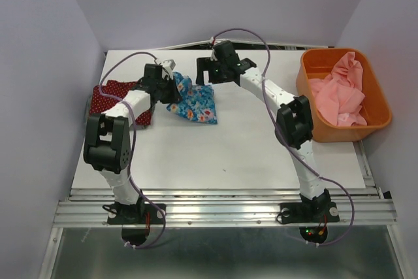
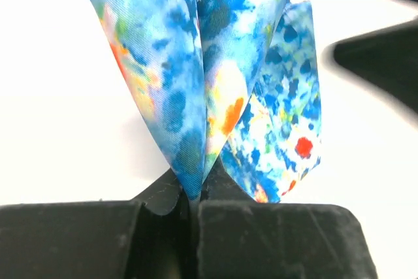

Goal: Fold and stack the skirts
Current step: Neatly place the folded skirt to the corner

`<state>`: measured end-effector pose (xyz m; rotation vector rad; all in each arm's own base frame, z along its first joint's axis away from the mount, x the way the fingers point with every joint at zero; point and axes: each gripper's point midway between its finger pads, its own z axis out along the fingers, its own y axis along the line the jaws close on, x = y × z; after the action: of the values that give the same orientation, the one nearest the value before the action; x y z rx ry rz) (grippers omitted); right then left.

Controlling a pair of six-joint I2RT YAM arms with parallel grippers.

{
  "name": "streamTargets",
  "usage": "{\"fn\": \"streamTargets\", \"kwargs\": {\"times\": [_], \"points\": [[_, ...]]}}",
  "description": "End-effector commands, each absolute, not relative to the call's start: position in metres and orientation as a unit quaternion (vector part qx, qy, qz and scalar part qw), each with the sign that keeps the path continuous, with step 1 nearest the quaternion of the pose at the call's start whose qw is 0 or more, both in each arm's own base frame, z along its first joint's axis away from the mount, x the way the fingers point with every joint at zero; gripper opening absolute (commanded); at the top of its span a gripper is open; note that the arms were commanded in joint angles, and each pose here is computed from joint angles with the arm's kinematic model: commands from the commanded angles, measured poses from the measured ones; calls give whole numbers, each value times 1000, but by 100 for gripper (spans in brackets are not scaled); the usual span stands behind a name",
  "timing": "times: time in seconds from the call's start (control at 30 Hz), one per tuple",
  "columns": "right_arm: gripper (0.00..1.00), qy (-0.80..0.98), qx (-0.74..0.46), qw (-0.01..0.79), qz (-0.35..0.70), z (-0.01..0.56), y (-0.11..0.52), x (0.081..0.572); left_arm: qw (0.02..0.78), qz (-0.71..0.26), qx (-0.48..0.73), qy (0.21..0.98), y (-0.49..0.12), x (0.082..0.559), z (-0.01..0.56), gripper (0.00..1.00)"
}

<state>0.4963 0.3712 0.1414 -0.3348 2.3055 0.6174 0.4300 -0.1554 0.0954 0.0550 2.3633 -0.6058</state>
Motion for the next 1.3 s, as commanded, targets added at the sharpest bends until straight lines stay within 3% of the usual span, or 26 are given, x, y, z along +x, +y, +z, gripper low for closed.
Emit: {"fn": "streamTargets", "kwargs": {"times": [0.0,0.93,1.27], "points": [[100,860,-131,429,244,216,343,503,327,-138,99,930,-104,412,123,0],[100,880,-144,385,238,180,325,485,412,-72,101,903,-2,426,252,0],[100,883,-146,374,242,174,328,483,404,-75,76,908,34,422,244,0]]}}
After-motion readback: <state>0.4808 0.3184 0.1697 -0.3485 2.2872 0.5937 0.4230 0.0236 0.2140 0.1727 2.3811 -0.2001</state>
